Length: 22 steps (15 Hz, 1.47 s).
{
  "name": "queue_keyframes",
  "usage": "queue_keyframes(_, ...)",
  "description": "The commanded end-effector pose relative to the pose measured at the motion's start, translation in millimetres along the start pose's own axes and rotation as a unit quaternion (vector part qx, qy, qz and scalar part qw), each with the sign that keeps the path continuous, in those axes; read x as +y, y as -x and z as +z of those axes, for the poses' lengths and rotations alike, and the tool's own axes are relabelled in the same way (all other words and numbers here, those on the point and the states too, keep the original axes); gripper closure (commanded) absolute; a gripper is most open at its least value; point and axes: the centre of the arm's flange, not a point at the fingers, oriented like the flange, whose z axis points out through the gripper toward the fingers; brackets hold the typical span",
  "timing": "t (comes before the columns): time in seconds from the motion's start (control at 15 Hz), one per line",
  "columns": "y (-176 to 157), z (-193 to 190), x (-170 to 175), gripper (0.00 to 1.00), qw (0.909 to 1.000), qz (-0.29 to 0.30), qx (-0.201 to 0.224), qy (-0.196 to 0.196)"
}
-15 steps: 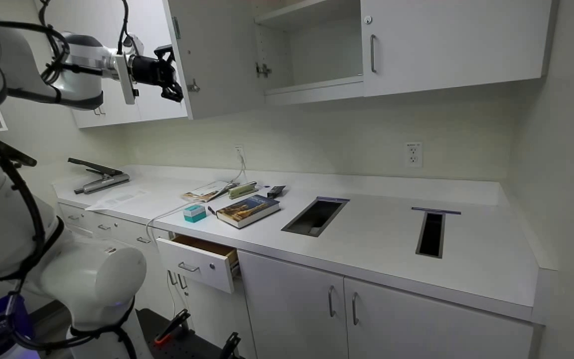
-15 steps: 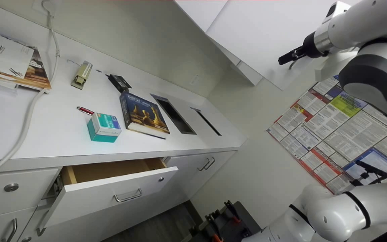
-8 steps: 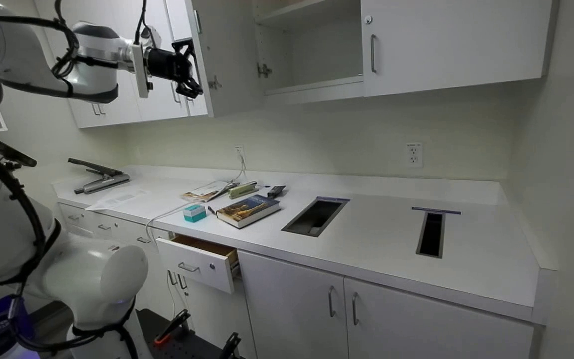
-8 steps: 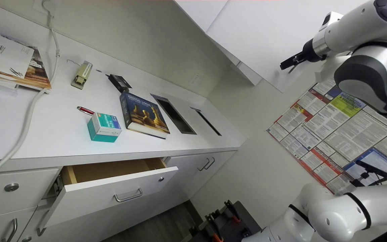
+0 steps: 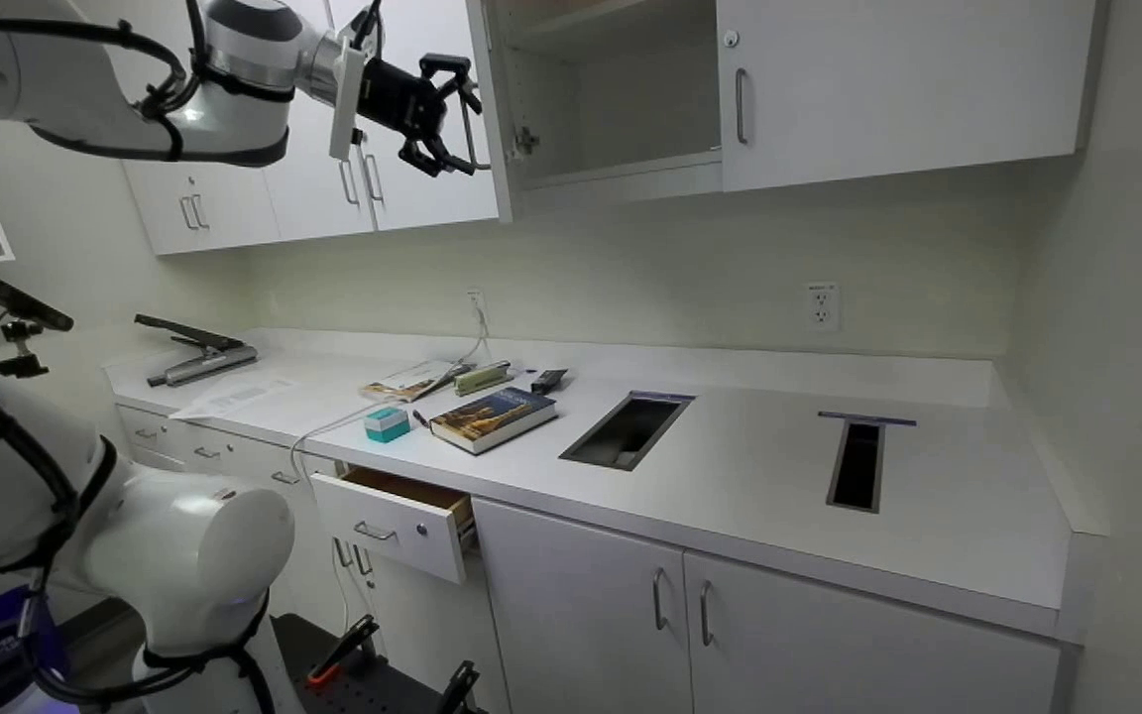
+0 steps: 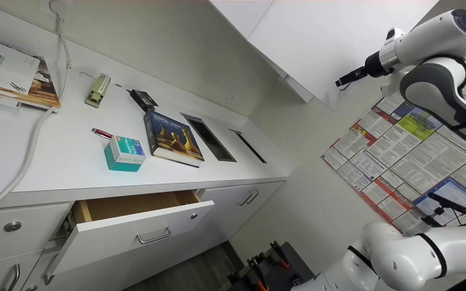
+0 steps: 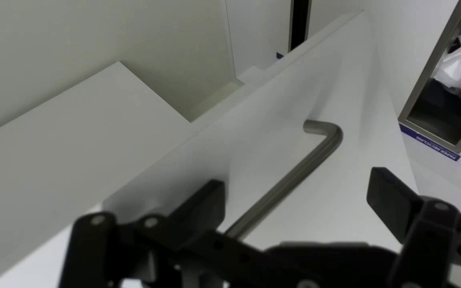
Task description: Open the second overhead cabinet door from the right
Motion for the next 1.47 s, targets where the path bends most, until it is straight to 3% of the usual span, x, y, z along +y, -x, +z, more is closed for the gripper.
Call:
queue_keyframes(0.0,3,-11,14,0.00,0.9995,-0.025,0.010,-0.017)
queue_keyframes(0.33,32,-41,27,0.00,0.9941,-0.085,0.032,-0.060)
queue_keyframes(0.73,68,-83,50,0.00,0.9797,-0.123,0.097,-0.126)
queue_keyframes(1.4,114,-70,64,0.00,0.9547,-0.130,0.162,-0.213)
